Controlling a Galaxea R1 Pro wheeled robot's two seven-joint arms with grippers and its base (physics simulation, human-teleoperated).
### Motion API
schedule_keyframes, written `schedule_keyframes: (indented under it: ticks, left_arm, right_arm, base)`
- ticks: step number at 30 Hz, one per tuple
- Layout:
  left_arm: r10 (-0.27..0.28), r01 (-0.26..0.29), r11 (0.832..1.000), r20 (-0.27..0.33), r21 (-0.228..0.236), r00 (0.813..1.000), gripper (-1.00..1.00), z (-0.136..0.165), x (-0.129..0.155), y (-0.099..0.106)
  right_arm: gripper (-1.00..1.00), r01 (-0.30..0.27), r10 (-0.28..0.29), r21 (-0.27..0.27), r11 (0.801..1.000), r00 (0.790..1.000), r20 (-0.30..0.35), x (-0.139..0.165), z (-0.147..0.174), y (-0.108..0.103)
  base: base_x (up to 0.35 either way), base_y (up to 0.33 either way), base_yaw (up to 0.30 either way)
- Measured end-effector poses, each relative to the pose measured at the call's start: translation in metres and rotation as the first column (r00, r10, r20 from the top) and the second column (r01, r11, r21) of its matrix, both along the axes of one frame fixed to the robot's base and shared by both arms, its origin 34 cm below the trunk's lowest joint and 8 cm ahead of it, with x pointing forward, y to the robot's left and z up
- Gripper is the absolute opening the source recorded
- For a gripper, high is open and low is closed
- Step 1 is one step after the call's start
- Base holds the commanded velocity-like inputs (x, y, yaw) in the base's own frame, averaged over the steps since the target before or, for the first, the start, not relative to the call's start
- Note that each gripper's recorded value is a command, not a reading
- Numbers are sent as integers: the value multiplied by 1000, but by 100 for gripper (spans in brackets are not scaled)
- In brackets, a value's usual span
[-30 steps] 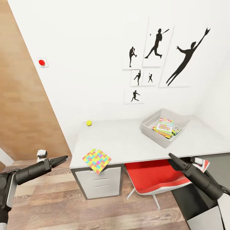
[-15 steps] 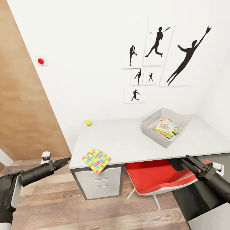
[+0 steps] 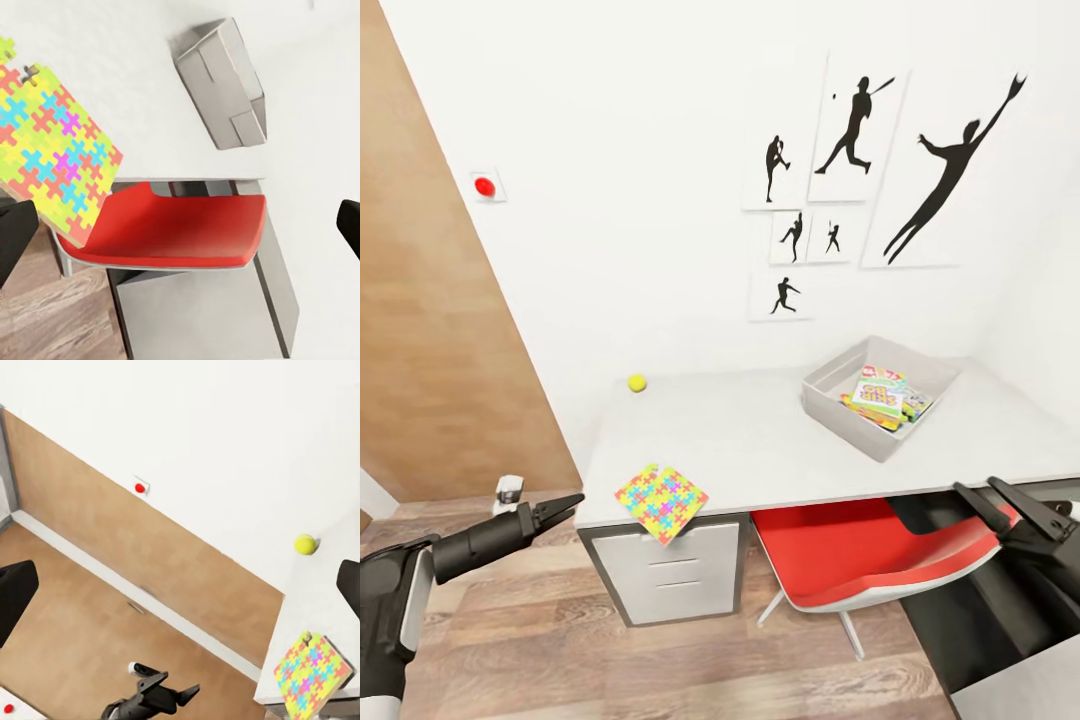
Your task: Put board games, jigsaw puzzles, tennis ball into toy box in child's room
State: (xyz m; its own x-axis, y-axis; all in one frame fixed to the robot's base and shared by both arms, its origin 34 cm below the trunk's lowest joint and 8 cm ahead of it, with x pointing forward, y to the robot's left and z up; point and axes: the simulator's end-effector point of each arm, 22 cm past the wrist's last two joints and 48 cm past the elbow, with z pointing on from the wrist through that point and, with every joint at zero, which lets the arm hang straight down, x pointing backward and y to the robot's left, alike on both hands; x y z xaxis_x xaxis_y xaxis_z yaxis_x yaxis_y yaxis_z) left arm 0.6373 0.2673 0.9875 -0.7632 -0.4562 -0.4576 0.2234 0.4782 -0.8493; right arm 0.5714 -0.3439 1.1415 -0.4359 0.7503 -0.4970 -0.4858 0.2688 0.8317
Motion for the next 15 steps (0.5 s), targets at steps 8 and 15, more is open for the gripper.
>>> schedule_keyframes:
  ticks: [8, 15]
  left_arm:
    - [12, -12, 1000, -29, 1, 1000, 100, -18, 3, -3]
    - [4, -4, 1000, -38, -4, 999, 100, -28, 5, -9]
  right_arm:
    - [100, -6, 6, 9, 1000, 1000, 18, 0, -2, -2]
    - [100, -5, 5, 7, 1000, 1000, 14, 2, -10, -3]
  base:
    - [0, 0, 0]
    - [0, 0, 0]
